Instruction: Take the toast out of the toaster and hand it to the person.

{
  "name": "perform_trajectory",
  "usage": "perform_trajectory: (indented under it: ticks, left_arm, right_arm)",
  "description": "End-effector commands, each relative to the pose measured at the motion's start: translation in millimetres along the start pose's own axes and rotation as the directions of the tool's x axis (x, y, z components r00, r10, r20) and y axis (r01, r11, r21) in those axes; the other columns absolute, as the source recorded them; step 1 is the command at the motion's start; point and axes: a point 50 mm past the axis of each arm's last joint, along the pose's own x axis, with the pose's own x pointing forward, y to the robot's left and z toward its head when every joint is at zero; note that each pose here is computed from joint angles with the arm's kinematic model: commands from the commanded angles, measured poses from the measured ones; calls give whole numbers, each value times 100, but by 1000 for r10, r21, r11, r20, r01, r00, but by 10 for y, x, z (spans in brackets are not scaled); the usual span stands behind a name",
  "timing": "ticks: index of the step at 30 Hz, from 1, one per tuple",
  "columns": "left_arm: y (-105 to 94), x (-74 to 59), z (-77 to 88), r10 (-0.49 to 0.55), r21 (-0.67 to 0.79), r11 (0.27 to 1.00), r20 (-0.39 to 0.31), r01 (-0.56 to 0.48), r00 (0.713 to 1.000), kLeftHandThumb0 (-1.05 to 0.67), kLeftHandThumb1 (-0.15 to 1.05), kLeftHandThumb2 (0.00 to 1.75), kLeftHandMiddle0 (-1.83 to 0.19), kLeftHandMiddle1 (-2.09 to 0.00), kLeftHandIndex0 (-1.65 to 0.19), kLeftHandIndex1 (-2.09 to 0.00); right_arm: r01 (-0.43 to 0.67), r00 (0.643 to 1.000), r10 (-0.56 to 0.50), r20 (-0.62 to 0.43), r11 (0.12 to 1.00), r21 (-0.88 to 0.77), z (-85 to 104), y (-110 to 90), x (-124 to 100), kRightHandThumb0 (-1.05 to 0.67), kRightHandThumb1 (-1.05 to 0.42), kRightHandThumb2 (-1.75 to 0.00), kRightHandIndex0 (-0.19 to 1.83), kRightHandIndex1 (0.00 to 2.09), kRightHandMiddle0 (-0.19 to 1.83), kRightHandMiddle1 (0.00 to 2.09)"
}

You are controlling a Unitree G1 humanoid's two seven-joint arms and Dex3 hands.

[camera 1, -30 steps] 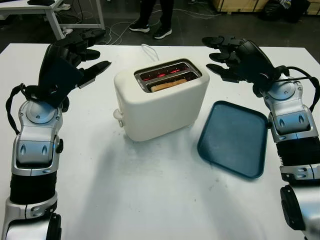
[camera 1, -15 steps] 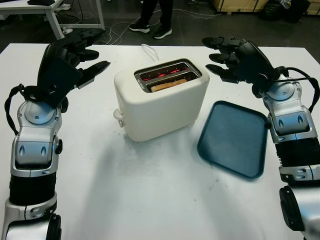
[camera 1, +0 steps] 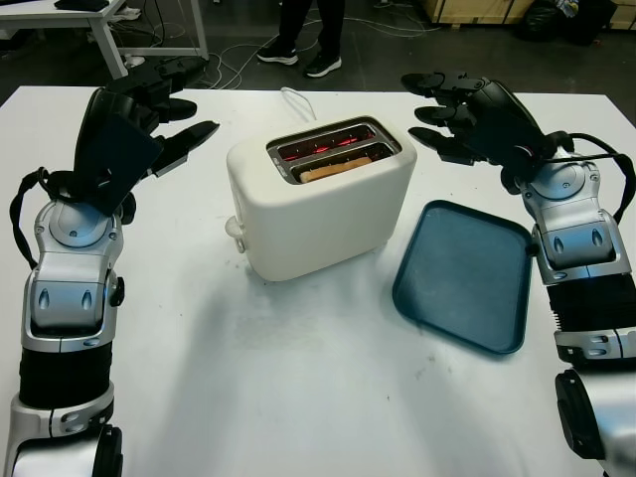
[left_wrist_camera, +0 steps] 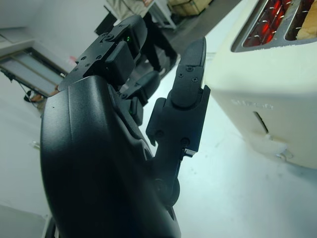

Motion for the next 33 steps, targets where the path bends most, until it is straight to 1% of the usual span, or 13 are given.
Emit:
perform_trajectory:
  ticks: [1, 9, 13, 18, 22, 33]
  left_arm:
    - [6, -13, 4, 4, 0, 1000, 6, -4, 1000, -36, 92, 2, -25, -85, -56, -14]
    - [3, -15, 1, 1, -3, 1000, 1, -1, 1000, -36, 92, 2, -25, -85, -56, -14]
    - [3, -10, 3, 0, 1, 1000, 7, 0, 1000, -36, 92, 1, -25, -85, -56, -14]
    - [3, -7, 8, 0, 0, 1000, 9, 0, 1000, -37, 91, 1, -26, -86, -56, -15]
    - [7, -6, 5, -2, 6, 1000, 15, 1, 1000, -38, 91, 1, -26, -87, -57, -16]
    - [-5, -13, 16, -2, 6, 1000, 3, 2, 1000, -39, 92, 1, -25, -87, -55, -16]
  right_arm:
    - [5, 1000, -5, -4, 1000, 7, 3, -2, -13, -26, -92, -35, 53, 2, 46, 0]
    - [5, 1000, -5, 13, 1000, 4, -12, 4, -11, -29, -92, -35, 57, 3, 48, 1]
    - [6, 1000, -6, -1, 1000, -4, -6, 2, -12, -29, -92, -35, 55, 2, 48, 1]
    - [1, 1000, -1, 10, 1000, -26, 2, -1, -12, -28, -92, -36, 54, 2, 47, 1]
    - [5, 1000, -5, 14, 1000, -3, 4, 7, -4, -29, -92, -35, 55, 2, 48, 1]
    - [1, 1000, -1, 8, 1000, -11, 11, 4, -2, -31, -92, -35, 54, 1, 48, 1]
